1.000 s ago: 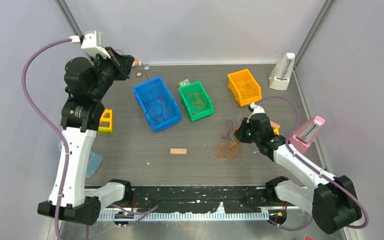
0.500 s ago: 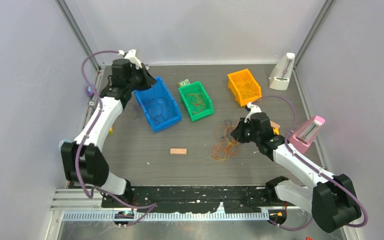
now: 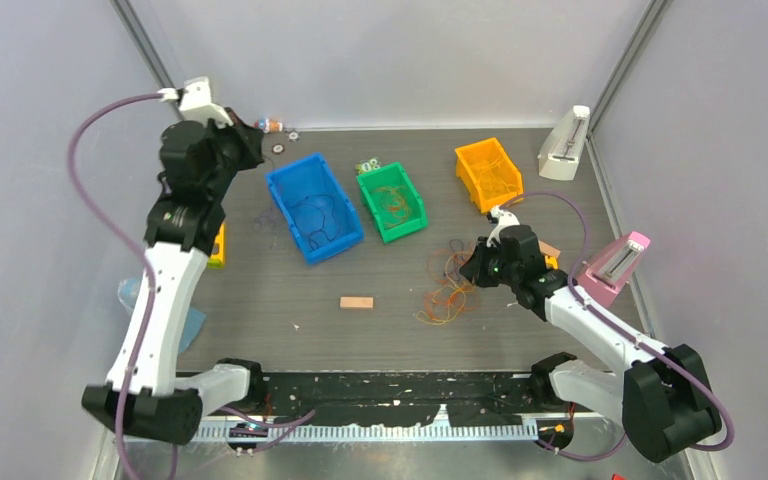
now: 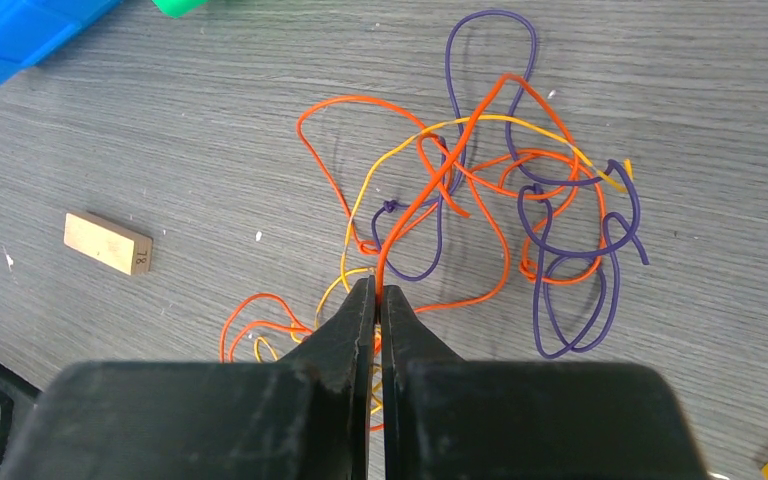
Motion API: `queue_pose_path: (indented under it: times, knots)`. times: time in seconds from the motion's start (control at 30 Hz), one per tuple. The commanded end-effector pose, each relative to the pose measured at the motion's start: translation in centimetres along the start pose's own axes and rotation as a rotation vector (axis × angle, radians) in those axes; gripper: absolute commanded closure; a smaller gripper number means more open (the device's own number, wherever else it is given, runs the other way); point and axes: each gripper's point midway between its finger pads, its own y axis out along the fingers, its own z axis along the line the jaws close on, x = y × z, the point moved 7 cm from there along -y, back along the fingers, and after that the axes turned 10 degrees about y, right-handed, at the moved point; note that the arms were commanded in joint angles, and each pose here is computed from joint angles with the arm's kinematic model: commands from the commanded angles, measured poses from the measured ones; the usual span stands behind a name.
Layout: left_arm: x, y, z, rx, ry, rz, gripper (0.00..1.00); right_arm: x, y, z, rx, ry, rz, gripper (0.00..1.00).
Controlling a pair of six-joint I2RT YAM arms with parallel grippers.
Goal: Untangle the cables
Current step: Place the cable in the bin.
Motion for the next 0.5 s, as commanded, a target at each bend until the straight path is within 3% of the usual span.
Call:
queue_pose_path:
  times: [0.0, 0.23, 0.47]
  knots:
    - [4.1, -4.0, 0.7, 0.085, 0.015, -0.14, 1.0, 0.5, 0.2, 0.5, 0.033, -0.019, -0.013, 0.94]
    - [7.9, -4.8, -1.6, -0.089, 0.034, -0.236, 1.0, 0.6, 0.1, 0.6, 0.033, -0.019, -0.018, 0.95]
    - [9.4, -3.4, -2.8, -0.177, 0.007, -0.242, 1.0, 0.8, -0.5, 0.7, 0.034, -0.02, -0.036, 0.95]
